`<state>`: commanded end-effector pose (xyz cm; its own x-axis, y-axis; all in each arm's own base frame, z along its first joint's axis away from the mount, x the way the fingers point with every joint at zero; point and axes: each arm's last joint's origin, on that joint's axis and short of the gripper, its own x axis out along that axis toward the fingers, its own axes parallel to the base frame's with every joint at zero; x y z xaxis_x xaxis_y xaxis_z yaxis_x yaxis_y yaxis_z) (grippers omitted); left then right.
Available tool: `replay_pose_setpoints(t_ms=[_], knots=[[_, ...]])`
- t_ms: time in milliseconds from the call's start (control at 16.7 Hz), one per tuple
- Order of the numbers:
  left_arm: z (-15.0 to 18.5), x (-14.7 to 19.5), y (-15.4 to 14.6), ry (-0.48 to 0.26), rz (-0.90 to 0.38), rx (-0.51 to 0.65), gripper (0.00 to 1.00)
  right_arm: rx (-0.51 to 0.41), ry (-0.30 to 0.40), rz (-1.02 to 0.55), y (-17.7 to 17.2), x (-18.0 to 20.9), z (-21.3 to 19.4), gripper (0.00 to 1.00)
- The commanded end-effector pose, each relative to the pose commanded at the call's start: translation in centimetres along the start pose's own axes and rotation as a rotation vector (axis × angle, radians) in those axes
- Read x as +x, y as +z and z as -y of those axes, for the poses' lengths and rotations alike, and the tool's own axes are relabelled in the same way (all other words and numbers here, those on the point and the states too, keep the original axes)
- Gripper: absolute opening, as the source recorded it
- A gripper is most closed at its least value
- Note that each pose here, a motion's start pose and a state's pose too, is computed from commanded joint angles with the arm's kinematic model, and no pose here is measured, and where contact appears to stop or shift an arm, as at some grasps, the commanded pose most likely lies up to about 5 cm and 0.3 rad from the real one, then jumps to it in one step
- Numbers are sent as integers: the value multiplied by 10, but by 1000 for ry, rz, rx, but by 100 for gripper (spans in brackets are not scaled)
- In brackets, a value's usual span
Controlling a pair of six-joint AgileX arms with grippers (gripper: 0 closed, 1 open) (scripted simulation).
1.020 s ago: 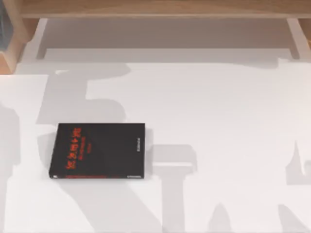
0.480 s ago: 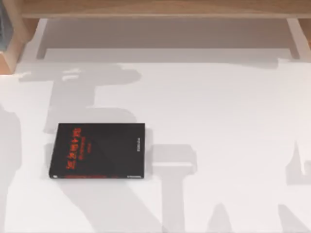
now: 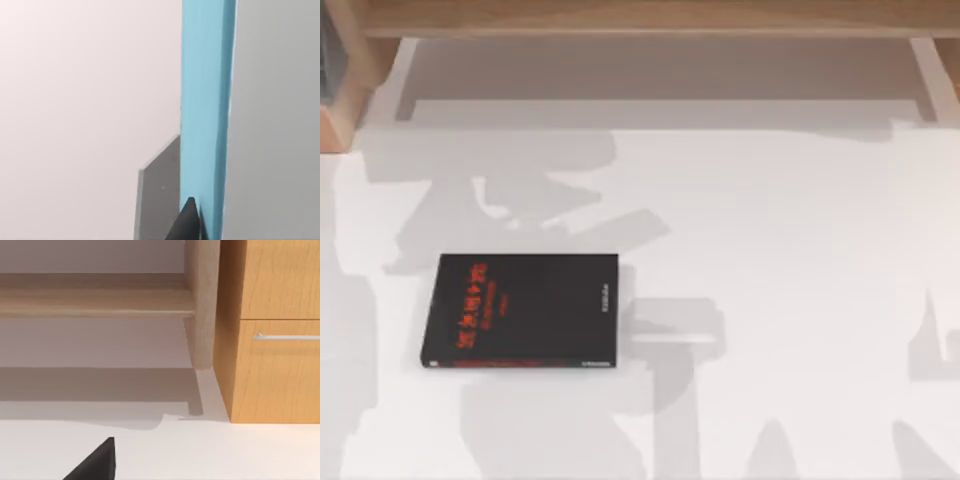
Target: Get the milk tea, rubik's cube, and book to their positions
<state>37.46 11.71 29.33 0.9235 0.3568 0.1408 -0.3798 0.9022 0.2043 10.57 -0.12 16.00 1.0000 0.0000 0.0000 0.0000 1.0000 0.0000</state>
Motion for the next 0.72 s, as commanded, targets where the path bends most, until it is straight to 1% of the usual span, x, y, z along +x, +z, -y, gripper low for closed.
replay_pose_setpoints(t_ms=[180,300,360,420,540,660,720], knots=[[16,-36,-4,89,-42,110,0,0,0,0,0,0,0,100],[35,-61,-13,107,-92,197,0,0,0,0,0,0,0,100],[47,-74,-19,100,-122,247,0,0,0,0,0,0,0,100],[60,-88,-26,80,-154,302,0,0,0,0,0,0,0,100],[88,-117,-42,12,-216,427,0,0,0,0,0,0,0,100],[116,-149,-58,-90,-263,568,0,0,0,0,0,0,0,100],[130,-166,-65,-156,-276,643,0,0,0,0,0,0,0,100]])
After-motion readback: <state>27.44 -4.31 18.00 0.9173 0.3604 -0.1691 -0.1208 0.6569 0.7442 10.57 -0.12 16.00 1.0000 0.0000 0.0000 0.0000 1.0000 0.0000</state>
